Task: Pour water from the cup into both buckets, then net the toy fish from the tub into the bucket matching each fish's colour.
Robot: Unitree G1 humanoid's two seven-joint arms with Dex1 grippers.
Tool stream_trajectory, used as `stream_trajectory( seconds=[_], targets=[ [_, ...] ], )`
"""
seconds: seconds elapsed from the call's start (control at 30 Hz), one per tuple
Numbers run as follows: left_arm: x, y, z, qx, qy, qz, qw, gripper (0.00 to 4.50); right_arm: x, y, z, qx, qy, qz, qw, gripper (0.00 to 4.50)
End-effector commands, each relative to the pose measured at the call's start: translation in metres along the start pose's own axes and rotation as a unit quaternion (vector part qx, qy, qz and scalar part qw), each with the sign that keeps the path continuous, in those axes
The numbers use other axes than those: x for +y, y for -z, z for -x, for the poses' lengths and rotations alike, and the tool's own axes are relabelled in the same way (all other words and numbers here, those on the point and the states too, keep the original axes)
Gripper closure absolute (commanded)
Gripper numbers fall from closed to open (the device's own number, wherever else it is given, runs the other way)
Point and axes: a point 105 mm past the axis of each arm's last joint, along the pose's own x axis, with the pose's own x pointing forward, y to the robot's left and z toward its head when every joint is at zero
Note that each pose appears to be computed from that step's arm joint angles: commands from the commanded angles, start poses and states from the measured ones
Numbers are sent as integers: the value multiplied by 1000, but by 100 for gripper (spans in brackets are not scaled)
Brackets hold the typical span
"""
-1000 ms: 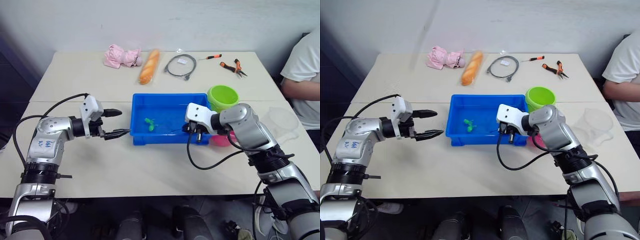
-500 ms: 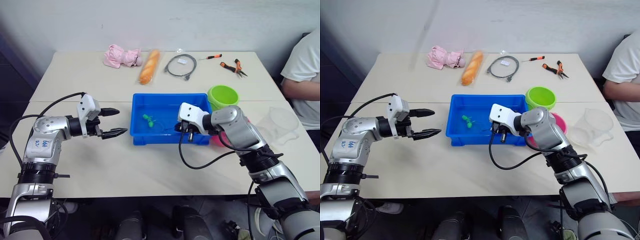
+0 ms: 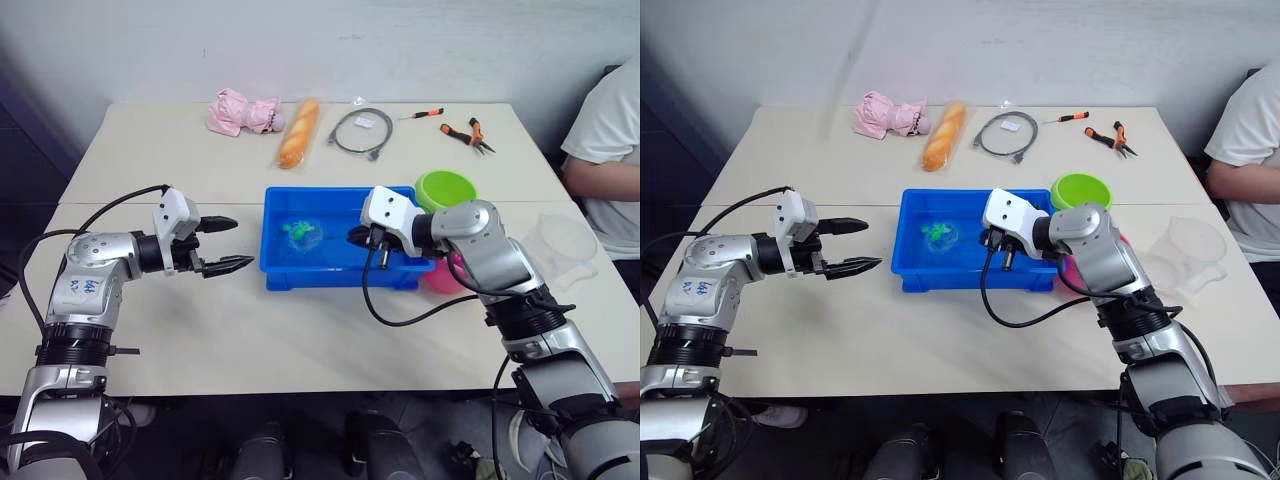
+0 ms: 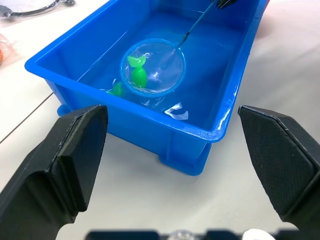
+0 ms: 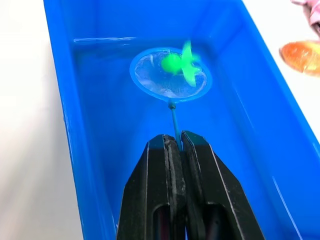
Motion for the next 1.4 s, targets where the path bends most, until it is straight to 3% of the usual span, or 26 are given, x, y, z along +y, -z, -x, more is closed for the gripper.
stream_trajectory(
  seconds=[0.03, 0.4, 0.7, 0.9, 1.2, 1.4],
  targets=[
    [5, -16, 4, -11, -6, -26, 1000, 4, -10, -8, 19, -27, 24, 6, 999, 450],
    [2, -38, -5, -65, 0, -18, 998, 4, -18, -4, 74, -60, 87, -56, 993, 450],
    [-15, -56, -39, -107, 31, -17, 994, 4, -6, 26, 111, -38, 154, -104, 982, 450],
    [-21, -61, -57, -128, 34, -2, 991, 4, -15, 27, 140, -47, 207, -128, 969, 450],
    [-25, -91, -67, -180, 42, 13, 983, 4, -57, 52, 212, 37, 338, -102, 935, 450],
    [-29, -97, -74, -194, 39, 13, 980, 4, -72, 73, 213, 81, 375, -78, 920, 450]
  ],
)
